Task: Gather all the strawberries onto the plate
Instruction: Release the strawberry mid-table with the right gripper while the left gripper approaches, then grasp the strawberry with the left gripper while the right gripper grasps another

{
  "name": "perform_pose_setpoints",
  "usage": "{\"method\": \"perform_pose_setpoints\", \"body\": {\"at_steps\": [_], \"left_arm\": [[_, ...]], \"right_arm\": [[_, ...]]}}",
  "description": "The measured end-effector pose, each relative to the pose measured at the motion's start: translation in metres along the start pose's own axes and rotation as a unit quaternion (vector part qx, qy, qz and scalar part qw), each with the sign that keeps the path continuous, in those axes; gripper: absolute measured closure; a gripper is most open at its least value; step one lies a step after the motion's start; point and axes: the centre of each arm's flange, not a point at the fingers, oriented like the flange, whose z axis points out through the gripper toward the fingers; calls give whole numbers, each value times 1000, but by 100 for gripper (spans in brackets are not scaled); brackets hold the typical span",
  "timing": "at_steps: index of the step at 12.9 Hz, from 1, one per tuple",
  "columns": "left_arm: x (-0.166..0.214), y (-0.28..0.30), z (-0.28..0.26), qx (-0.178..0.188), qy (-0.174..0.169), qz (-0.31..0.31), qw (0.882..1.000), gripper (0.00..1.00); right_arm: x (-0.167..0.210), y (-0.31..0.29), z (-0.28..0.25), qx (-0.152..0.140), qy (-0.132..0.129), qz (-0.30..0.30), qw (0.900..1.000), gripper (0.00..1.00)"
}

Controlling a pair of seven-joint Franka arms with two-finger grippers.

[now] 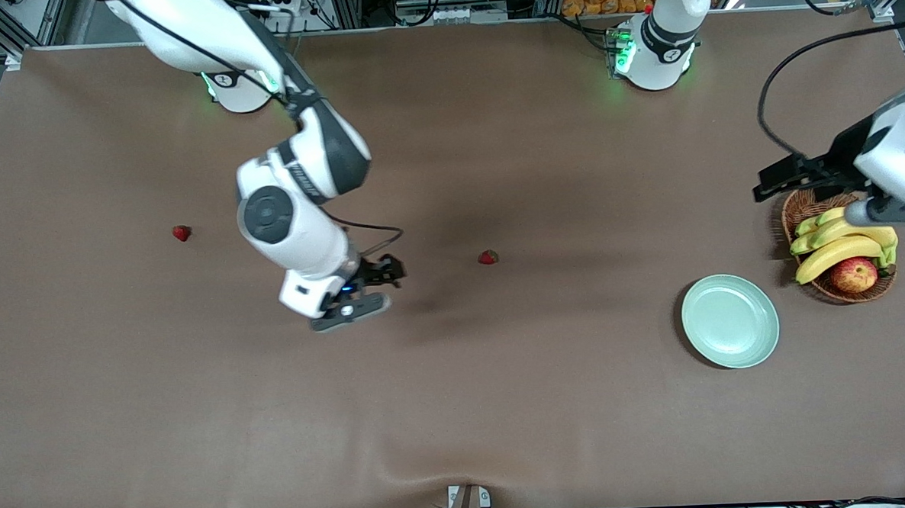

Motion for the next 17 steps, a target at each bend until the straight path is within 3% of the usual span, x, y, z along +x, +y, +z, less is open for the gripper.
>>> {"method": "perform_pose_setpoints", "body": {"at_steps": [3, 6, 10, 13, 17], "left_arm": [[13, 44, 30, 4, -5, 12, 1000, 0], [27, 83, 70, 12, -10, 16, 1000, 0], [27, 148, 123, 37, -25, 2, 999, 0], [32, 191, 160, 34, -4, 24, 999, 0], [34, 223, 204, 13, -10, 34, 999, 0]], "right_arm": [[-15, 67, -37, -30, -24, 31, 999, 0], [-45, 146, -52, -41, -46, 53, 997, 0], [-88, 266, -47, -36, -74, 78, 994, 0], [-122, 341, -38, -55, -97, 104, 988, 0], [-165, 410, -28, -57, -120, 139, 981, 0]]}}
